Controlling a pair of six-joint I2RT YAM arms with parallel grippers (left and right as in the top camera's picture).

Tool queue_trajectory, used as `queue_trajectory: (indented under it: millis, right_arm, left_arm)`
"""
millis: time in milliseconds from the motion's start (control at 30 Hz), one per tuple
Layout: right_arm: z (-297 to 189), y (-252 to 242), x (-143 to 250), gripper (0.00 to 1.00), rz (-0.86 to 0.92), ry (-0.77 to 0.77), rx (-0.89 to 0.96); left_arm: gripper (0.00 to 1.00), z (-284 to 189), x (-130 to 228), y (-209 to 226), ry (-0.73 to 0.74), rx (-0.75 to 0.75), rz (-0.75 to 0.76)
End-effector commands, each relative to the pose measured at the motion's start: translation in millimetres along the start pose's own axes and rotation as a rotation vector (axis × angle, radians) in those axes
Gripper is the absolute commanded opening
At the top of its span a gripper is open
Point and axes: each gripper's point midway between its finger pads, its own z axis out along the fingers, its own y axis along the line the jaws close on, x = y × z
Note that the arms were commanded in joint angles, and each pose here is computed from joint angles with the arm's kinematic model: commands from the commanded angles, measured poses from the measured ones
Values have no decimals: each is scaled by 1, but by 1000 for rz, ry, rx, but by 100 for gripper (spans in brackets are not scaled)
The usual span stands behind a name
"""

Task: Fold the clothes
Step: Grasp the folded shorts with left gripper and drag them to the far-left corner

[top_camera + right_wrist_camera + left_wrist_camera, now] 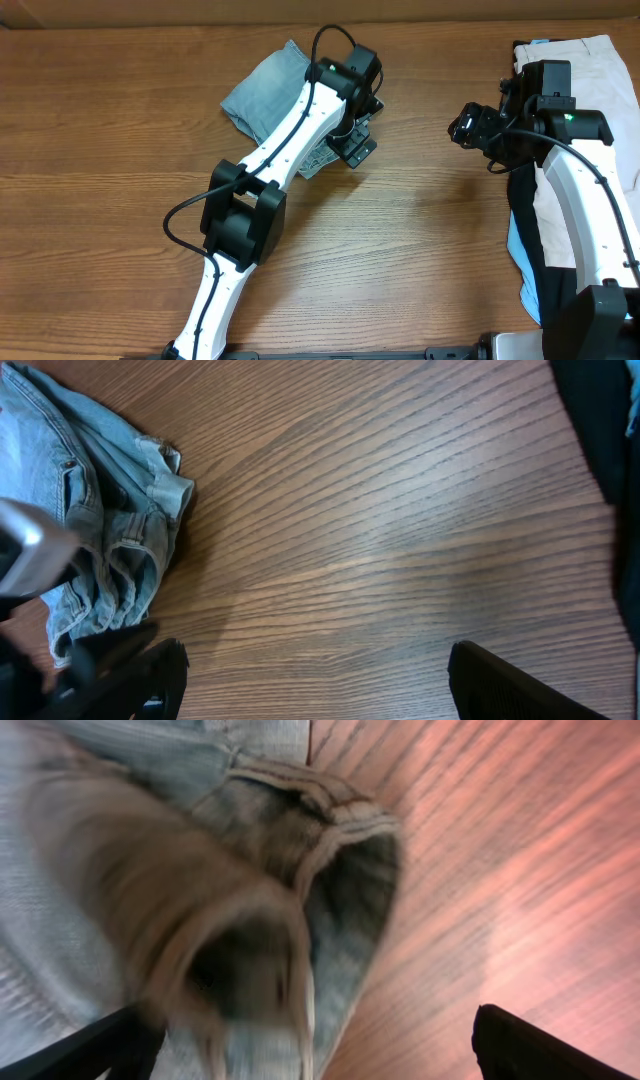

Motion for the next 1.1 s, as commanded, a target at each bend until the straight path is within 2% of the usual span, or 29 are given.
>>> queue_trajectory:
  millis: [0,133,233,300,367,400,433,500,533,733,867,1067]
  right_arm:
    - [1,-2,-1,87,-5,-2,8]
    - [1,-2,0,87,-5,-1,8]
    - [1,-2,-1,87,-5,-2,8]
    - [1,-2,-1,87,-5,-2,8]
    - [1,-2,-1,87,-5,-2,8]
    - [1,-2,-1,88,-5,-3,8]
    - [1,-3,-1,87,-5,-5,14]
    - [1,-4,-1,87,-5,-5,15]
    - [1,-4,-1,87,-5,-5,15]
    - [1,-3,-3,87,-7,-11,13]
    - [1,-3,-4,87,-7,-15,11]
    - [1,-2,-4,87,-8,-19,9]
  left_arm:
    - [100,29,16,-4,45,29,2]
    - [100,48,19,-1,42,4,-7]
    - [92,57,21,13,38,-78,-57]
    - [80,61,23,29,38,-160,-114]
    - [67,62,26,41,37,-218,-163]
    - [53,64,29,50,36,-252,-198]
    - [32,69,34,62,31,-283,-245]
    - [17,75,37,71,21,-288,-274]
    - [4,77,40,82,13,-305,-314]
    - [4,72,51,139,-43,-368,-514]
    - [4,67,66,199,-107,-404,-647]
    - [4,50,79,290,-306,-441,-825]
